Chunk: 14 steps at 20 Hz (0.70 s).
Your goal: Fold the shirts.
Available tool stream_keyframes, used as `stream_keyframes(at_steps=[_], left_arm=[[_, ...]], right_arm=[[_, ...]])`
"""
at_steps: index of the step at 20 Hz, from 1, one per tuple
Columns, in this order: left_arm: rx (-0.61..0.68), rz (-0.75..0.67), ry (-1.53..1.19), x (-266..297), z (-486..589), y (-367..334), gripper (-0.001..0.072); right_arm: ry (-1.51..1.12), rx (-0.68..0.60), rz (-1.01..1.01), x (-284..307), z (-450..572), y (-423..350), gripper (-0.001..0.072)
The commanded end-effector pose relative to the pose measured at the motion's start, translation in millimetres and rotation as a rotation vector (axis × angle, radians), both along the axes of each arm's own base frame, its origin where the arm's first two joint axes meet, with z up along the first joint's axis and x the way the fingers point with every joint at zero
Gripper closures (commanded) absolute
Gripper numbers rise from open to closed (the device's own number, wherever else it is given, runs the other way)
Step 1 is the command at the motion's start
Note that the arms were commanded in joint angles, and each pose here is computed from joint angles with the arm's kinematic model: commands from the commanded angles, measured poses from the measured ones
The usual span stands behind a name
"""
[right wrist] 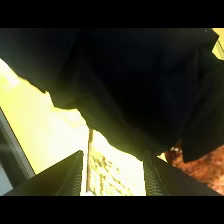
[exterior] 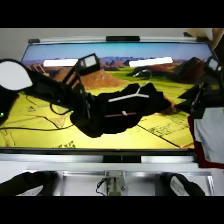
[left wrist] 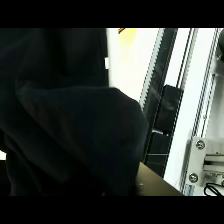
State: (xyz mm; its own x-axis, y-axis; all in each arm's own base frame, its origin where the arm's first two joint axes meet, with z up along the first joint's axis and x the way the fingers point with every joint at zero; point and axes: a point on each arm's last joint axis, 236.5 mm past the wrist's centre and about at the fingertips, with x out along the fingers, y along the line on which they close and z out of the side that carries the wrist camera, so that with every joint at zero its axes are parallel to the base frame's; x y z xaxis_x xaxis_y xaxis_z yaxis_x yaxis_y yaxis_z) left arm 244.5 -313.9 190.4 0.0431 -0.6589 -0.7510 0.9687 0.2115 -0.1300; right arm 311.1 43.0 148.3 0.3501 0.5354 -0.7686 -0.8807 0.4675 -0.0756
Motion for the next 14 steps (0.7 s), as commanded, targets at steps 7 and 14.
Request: stream_keyframes(at_steps=[7,14], left_arm=[[0.028,0.001,-0.024,-5,-1,5,0.0650],[0.022,0.009,-0.024,-6,3,6,0.0650]], right_arm=[[-0.182,-0.189,0.126,32,-7,14,0.0223],[-0.042,-0.042,0.192,28,-32,38,0.0223]])
